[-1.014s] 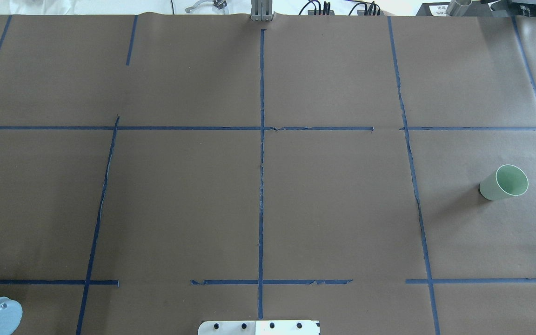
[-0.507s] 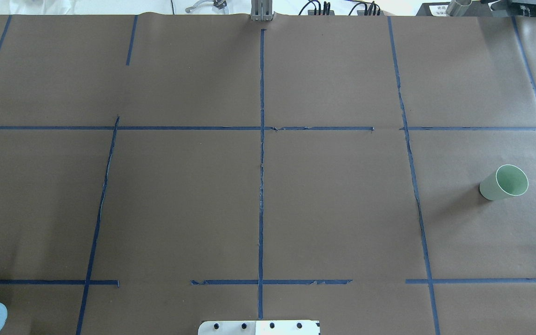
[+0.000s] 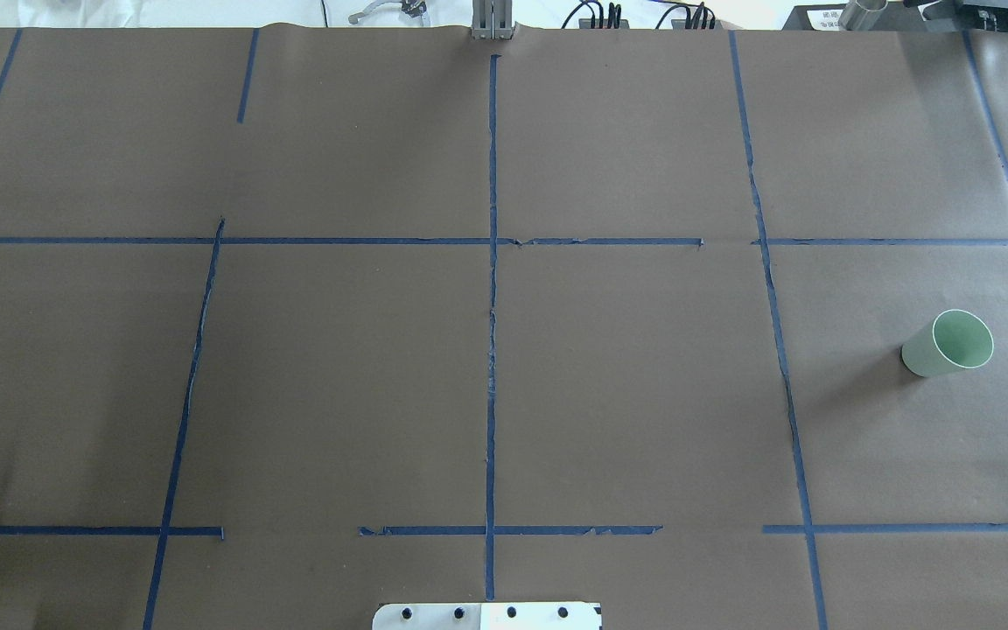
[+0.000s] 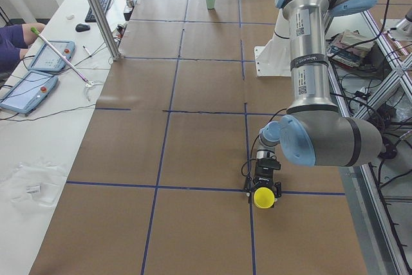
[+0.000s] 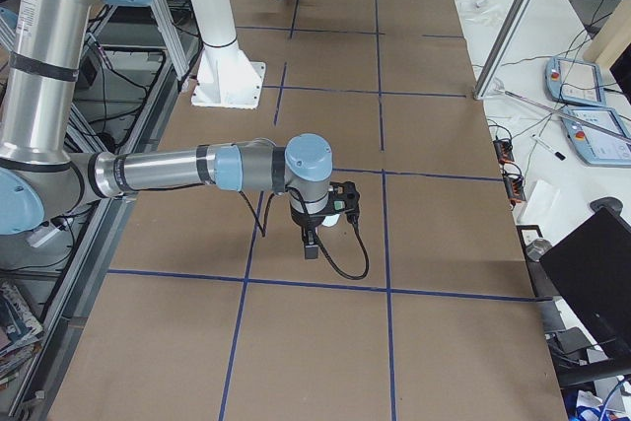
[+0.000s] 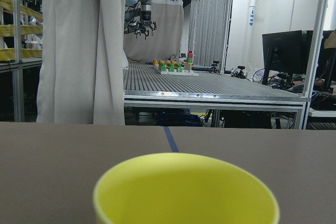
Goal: Transfer and stack yellow cup on green cup
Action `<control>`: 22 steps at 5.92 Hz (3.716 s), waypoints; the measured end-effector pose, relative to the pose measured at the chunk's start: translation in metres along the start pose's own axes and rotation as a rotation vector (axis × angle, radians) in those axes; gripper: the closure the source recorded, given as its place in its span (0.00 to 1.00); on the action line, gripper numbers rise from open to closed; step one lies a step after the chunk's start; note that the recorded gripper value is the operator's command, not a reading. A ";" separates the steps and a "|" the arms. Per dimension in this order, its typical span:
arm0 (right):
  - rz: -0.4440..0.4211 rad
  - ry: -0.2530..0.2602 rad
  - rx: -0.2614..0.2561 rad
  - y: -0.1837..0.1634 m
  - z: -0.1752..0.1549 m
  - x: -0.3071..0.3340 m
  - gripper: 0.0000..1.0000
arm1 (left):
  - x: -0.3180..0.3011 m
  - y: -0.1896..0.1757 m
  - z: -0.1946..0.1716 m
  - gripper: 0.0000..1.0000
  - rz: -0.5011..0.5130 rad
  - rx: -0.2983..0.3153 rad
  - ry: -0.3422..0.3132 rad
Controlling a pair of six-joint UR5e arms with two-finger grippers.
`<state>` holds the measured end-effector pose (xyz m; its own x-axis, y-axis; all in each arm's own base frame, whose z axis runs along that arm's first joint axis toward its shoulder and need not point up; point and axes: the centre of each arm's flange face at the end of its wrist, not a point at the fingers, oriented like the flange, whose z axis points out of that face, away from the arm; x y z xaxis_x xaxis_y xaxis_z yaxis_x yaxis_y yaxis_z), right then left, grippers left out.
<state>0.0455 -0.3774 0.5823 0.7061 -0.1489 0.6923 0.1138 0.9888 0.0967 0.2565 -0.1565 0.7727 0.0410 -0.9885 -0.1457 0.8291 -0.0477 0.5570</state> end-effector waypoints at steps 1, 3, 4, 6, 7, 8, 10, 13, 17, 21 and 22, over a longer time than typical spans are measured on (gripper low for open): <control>0.001 -0.001 0.000 0.000 0.000 0.000 0.00 | 0.000 -0.001 0.001 0.42 -0.003 0.002 0.002; 0.004 0.000 -0.001 0.000 0.000 0.000 0.00 | 0.001 -0.011 0.007 0.42 0.005 0.011 0.005; 0.006 -0.001 -0.002 0.000 0.001 0.001 0.00 | 0.001 -0.016 0.012 0.42 0.019 0.019 0.005; 0.011 -0.002 -0.004 0.001 0.002 0.002 0.00 | 0.017 -0.033 0.033 0.42 0.063 0.039 0.072; 0.015 -0.003 -0.007 0.002 0.003 0.003 0.00 | 0.042 -0.043 0.045 0.42 0.070 0.035 0.120; 0.019 -0.005 -0.011 0.004 0.005 0.004 0.00 | 0.073 -0.057 0.056 0.42 0.072 0.030 0.172; 0.023 -0.007 -0.014 0.005 0.006 0.005 0.00 | 0.128 -0.090 0.072 0.42 0.095 -0.006 0.246; 0.030 -0.009 -0.021 0.006 0.009 0.007 0.00 | 0.236 -0.145 0.091 0.42 0.186 -0.127 0.435; 0.044 -0.011 -0.036 0.007 0.017 0.014 0.00 | 0.335 -0.236 0.126 0.47 0.374 -0.317 0.810; 0.024 -0.076 -0.012 -0.001 0.010 0.001 0.00 | 0.408 -0.315 0.032 0.58 0.465 -0.386 1.340; 0.022 -0.124 -0.002 -0.006 0.007 -0.006 0.00 | 0.447 -0.330 -0.019 0.58 0.514 -0.285 1.468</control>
<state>0.0358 -0.3821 0.5826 0.6169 -0.1251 0.7770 0.1008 0.9917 0.0797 0.0115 -0.5796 0.5086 0.6806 0.1125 -0.7240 0.6238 0.4294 0.6531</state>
